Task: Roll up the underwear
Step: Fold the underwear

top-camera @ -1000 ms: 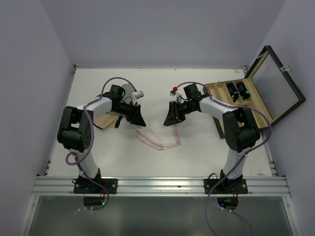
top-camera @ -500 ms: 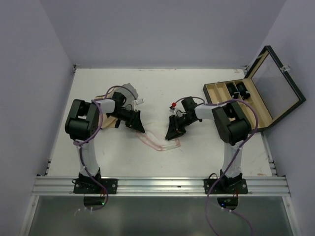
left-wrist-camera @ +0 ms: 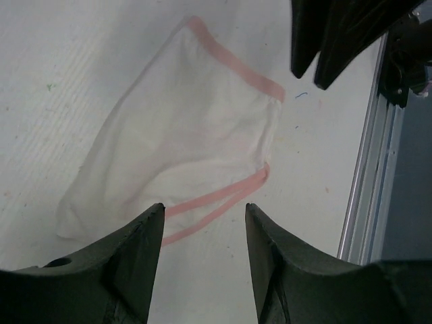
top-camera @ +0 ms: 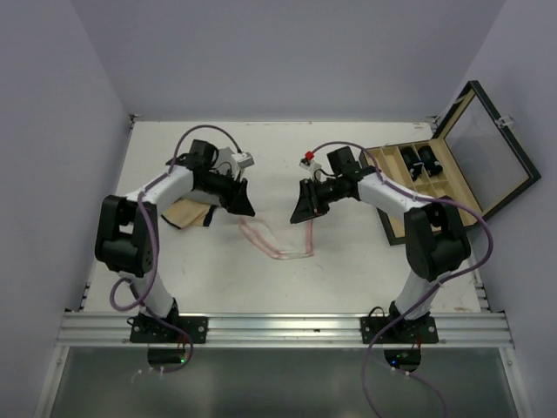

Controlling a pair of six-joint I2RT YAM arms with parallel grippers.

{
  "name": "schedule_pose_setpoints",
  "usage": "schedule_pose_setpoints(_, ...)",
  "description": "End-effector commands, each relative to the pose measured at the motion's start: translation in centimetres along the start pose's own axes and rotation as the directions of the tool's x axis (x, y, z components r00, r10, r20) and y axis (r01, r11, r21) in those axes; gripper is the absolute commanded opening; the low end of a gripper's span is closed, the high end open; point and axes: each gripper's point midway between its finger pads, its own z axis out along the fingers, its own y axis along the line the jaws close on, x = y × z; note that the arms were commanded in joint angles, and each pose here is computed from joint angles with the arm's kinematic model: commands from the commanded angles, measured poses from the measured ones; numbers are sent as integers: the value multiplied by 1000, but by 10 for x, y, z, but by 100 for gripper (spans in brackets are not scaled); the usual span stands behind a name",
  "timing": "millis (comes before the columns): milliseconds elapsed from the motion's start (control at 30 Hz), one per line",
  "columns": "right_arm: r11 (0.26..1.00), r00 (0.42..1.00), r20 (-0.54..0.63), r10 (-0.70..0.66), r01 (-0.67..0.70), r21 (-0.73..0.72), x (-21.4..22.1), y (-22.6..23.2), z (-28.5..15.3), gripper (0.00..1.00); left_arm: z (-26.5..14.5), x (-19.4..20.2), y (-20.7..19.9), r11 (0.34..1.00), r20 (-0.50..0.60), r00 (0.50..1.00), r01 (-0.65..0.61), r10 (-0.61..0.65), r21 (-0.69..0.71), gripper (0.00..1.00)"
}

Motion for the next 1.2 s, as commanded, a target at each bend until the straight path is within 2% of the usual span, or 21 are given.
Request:
schedule_pose_setpoints(0,999,999,-32,-22,21,-28,13,9,-1,30,1,-14,-36,975,9,975,-220,220,-14,55)
schedule_pose_setpoints(100,999,996,-76,43,-45,-29,36,-8,11,29,28,-6,-64,964,3,964,-264,264,23,52)
schedule_pose_setpoints(267,995,985,-136,103,-104,3,61,-38,28,27,78,11,-88,973,3,983,-185,186,137,49)
schedule_pose_setpoints(400,996,982,-169,79,-71,50,69,-59,34,26,103,28,-73,987,-32,993,-108,112,121,47)
schedule_pose_setpoints(533,995,974,-206,92,-81,62,81,-68,38,26,116,56,-50,997,-116,993,-25,34,80,45)
schedule_pose_setpoints(700,997,976,-207,74,-65,47,82,-58,31,25,115,77,-54,994,-184,983,31,-12,101,41)
schedule_pose_setpoints(767,998,979,-197,60,-56,23,75,-44,23,26,104,72,-65,992,-185,982,-18,41,125,43)
schedule_pose_setpoints(800,999,982,-186,41,-40,10,70,-35,18,26,98,66,-70,990,-176,981,-53,75,128,47)
schedule_pose_setpoints(833,1000,988,-153,-5,2,-16,57,-18,9,26,87,48,-76,982,-136,976,-153,167,111,50)
schedule_pose_setpoints(900,999,992,-115,-52,50,-16,46,-4,-2,27,72,31,-82,967,-104,962,-247,253,68,60)
schedule_pose_setpoints(933,995,992,-76,-101,100,-15,34,8,-10,27,58,12,-84,939,-73,937,-343,343,4,62)
schedule_pose_setpoints(1000,988,987,-52,-151,152,16,24,8,-14,28,47,-3,-85,898,-62,900,-435,432,-60,65)
schedule_pose_setpoints(1033,986,985,-54,-164,165,26,22,7,-14,28,38,-12,-82,848,-74,855,-518,513,-113,65)
schedule_pose_setpoints(1100,976,977,-54,-206,210,61,12,1,-15,28,39,-11,-87,795,-107,803,-596,587,-114,66)
schedule_pose_setpoints(1167,975,977,-57,-205,208,71,4,-6,-9,28,43,-6,-91,712,-165,717,-695,677,-101,66)
